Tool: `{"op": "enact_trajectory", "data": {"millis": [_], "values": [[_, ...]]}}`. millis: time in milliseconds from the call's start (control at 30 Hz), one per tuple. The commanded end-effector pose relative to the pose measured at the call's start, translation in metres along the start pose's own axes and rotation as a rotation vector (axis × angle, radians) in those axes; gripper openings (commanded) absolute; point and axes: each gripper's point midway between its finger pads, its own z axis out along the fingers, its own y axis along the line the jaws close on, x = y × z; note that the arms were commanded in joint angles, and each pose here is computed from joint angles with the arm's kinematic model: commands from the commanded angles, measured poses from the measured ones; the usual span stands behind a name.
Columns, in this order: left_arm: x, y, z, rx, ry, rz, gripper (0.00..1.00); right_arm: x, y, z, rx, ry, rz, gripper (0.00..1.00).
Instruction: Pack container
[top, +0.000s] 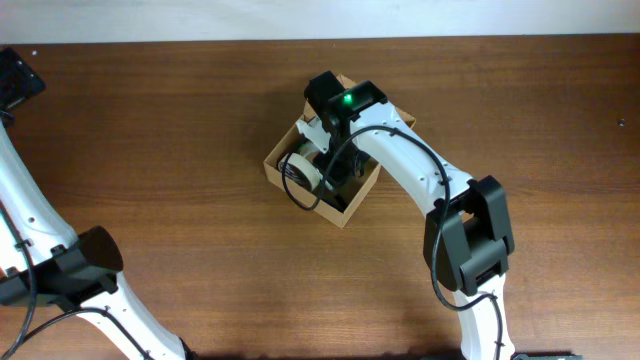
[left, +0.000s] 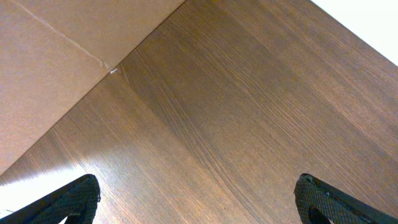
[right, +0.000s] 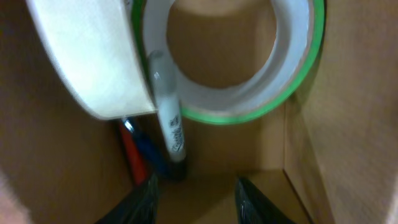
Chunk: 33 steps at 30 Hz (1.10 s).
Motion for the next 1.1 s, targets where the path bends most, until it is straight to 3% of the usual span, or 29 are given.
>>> {"op": "enact_trajectory", "data": {"millis": [0,67,167,267,367,500,533,633,733,867,1000,1033,1067], "values": [[0.000,0.002,-0.005,0.005,-0.008,0.004,1.00,-0.032,0.003,-0.086,0.028,-0.235,0.011,0.41],[0.000,0.002,-0.006,0.005,-0.008,0.004,1.00,-0.042,0.003,-0.126,0.047,-0.342,0.046,0.44],[0.000,0.002,-0.006,0.004,-0.009,0.004,1.00,-0.052,-0.006,-0.204,0.110,-0.538,0.142,0.56],[-0.001,0.002,-0.005,0.005,-0.011,0.003,1.00,-0.042,-0.026,-0.246,0.194,-0.620,0.253,0.61],[-0.017,-0.005,-0.006,0.041,-0.073,-0.025,1.00,-0.027,-0.042,-0.248,0.213,-0.594,0.332,0.61],[-0.016,-0.044,-0.012,0.266,-0.050,-0.039,1.00,0.000,-0.074,-0.222,0.176,-0.485,0.493,0.59],[-0.014,-0.050,-0.014,0.303,-0.040,-0.037,1.00,0.003,-0.080,-0.215,0.148,-0.470,0.511,0.55],[0.004,-0.062,-0.018,0.378,0.044,-0.025,1.00,0.013,-0.100,-0.197,0.110,-0.429,0.603,0.26],[0.012,-0.079,-0.020,0.466,0.075,0.028,1.00,0.030,-0.123,-0.171,0.091,-0.360,0.735,0.21],[0.033,-0.098,-0.012,0.468,0.130,0.152,0.67,0.048,-0.140,-0.136,0.060,-0.281,0.836,0.19],[0.051,-0.129,0.009,0.450,0.164,0.222,0.62,0.060,-0.148,-0.096,0.027,-0.229,0.928,0.12],[0.055,-0.138,0.013,0.457,0.168,0.237,0.54,0.062,-0.149,-0.089,0.024,-0.221,0.947,0.09],[0.061,-0.150,0.018,0.466,0.177,0.258,0.33,0.066,-0.149,-0.076,0.018,-0.202,0.981,0.06]]}}
